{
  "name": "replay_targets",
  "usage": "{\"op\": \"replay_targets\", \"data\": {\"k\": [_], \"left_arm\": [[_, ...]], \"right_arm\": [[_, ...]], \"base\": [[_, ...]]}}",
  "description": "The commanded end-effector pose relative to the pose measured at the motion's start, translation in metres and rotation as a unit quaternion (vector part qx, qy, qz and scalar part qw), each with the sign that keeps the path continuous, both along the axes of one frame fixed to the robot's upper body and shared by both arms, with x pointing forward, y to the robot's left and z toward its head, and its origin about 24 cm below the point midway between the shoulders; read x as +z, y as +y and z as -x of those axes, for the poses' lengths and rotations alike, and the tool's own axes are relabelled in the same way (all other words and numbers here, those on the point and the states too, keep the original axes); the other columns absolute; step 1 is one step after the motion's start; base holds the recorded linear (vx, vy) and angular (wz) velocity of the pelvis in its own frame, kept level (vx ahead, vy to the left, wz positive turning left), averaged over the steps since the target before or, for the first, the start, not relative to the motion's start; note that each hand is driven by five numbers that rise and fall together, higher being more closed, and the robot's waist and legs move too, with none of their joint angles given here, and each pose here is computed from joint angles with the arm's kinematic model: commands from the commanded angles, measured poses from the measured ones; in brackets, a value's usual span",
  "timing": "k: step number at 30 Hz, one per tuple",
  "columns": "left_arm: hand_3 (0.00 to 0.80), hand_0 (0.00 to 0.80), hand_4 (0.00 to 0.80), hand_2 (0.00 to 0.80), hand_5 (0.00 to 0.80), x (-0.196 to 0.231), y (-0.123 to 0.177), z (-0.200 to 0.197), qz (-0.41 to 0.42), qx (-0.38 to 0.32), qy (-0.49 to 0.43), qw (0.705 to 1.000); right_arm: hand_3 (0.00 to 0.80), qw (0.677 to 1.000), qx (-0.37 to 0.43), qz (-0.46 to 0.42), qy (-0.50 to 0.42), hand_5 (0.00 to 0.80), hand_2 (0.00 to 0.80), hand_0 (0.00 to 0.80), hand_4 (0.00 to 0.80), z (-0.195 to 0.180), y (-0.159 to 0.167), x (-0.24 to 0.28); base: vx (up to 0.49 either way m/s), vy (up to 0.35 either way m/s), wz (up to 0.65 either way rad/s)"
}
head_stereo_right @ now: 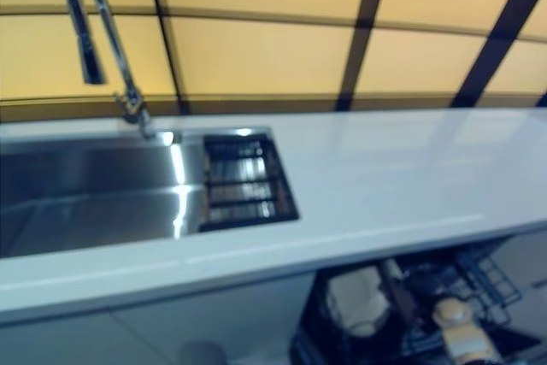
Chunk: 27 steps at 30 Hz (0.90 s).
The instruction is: Take plates into dishwasher
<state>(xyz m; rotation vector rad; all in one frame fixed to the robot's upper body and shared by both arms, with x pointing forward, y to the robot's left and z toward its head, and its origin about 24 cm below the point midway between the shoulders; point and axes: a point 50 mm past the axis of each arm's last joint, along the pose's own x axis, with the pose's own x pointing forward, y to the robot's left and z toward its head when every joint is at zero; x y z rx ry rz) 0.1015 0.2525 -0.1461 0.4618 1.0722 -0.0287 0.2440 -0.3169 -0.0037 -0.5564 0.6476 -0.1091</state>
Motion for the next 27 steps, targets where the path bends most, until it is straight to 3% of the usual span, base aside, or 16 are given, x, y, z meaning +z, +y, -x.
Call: {"op": "replay_targets", "data": {"k": [1,27], "left_arm": [[0.0,0.0,0.0,0.0,0.0,0.001,0.001,-0.005,-0.011,-0.032,-0.002,0.999],[0.0,0.0,0.0,0.0,0.0,0.002,0.009,0.0,-0.015,-0.051,0.0,0.999]], "right_arm": [[0.8,0.998,-0.032,0.053,-0.029,0.8,0.8,0.8,0.8,-0.01,-0.032,0.029],[0.8,0.99,-0.128,0.063,0.01,0.8,0.8,0.8,0.8,0.005,-0.062,0.009]], "base": [[0.034,-0.023,0.04],[0.025,-0.02,0.06]]}}
